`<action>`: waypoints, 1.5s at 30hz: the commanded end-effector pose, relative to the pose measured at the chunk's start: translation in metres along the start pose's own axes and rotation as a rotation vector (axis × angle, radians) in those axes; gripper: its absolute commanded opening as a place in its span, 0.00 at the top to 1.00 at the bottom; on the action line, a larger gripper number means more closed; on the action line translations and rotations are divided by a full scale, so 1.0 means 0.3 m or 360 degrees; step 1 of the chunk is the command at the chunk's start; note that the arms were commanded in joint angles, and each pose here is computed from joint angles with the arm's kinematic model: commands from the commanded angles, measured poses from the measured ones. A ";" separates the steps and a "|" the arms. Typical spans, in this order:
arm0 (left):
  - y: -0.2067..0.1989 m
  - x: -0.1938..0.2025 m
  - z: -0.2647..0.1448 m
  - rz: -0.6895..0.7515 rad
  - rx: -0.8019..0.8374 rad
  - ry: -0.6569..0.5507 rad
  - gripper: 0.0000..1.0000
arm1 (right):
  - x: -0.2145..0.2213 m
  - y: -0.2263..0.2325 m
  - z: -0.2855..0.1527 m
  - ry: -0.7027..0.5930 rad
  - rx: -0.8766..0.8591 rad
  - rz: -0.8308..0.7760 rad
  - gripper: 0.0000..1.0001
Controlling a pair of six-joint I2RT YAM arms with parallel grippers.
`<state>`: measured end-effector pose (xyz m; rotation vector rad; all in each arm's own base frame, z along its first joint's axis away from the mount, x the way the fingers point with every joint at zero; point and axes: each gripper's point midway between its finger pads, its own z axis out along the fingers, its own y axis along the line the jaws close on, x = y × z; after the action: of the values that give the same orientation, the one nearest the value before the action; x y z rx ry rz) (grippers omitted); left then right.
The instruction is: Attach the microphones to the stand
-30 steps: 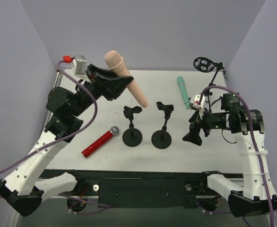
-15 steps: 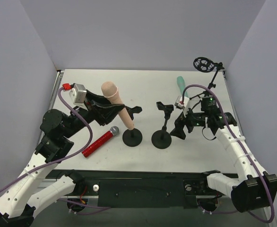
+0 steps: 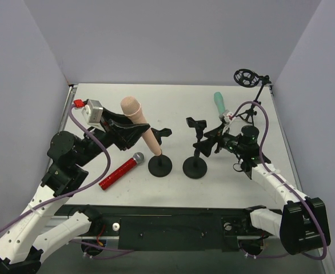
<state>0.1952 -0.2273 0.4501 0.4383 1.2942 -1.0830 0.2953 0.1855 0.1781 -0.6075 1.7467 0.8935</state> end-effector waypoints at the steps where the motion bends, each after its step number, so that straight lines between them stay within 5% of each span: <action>1: -0.041 -0.110 0.001 0.0010 0.0044 -0.0156 1.00 | -0.145 0.089 0.025 -0.0289 -0.0192 -0.0211 0.20; 7: -0.043 -0.111 0.010 -0.0028 0.0059 -0.0178 1.00 | -0.088 0.067 0.029 -0.0177 -0.0151 -0.0292 0.37; 12: -0.041 -0.101 0.014 -0.0039 0.0071 -0.0177 1.00 | -0.057 0.088 0.013 -0.0055 -0.0256 -0.0441 0.69; 13: -0.044 -0.103 0.013 -0.0042 0.0074 -0.0178 1.00 | -0.018 0.093 0.001 0.0027 -0.0306 -0.0485 0.79; 17: -0.045 -0.096 0.010 -0.0026 0.0077 -0.0164 1.00 | 0.057 0.109 -0.065 0.0365 -0.0482 -0.0755 0.91; 22: -0.047 -0.083 0.018 -0.0026 0.0097 -0.0139 1.00 | -0.035 0.143 -0.134 0.0425 -0.0713 -0.0766 0.93; 23: -0.045 -0.078 0.020 -0.0031 0.0096 -0.0131 1.00 | -0.083 0.128 -0.125 0.0400 -0.0762 -0.0927 0.93; 26: -0.043 -0.070 0.023 -0.0033 0.0099 -0.0125 1.00 | -0.039 0.244 -0.227 0.0608 -0.1110 -0.0863 0.93; 27: -0.042 -0.067 0.024 -0.0033 0.0102 -0.0121 1.00 | -0.054 0.247 -0.206 0.0554 -0.1250 -0.1045 0.93; 32: -0.041 -0.063 0.030 -0.0025 0.0109 -0.0113 1.00 | 0.005 0.350 -0.222 0.0562 -0.1580 -0.0948 0.92; 45: -0.030 -0.041 0.042 -0.0006 0.0106 -0.0081 1.00 | 0.038 0.276 -0.182 0.0475 -0.1488 -0.0697 0.78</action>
<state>0.2019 -0.2391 0.4491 0.4334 1.3002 -1.1386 0.2365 0.1978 0.1851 -1.9023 1.1468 1.0478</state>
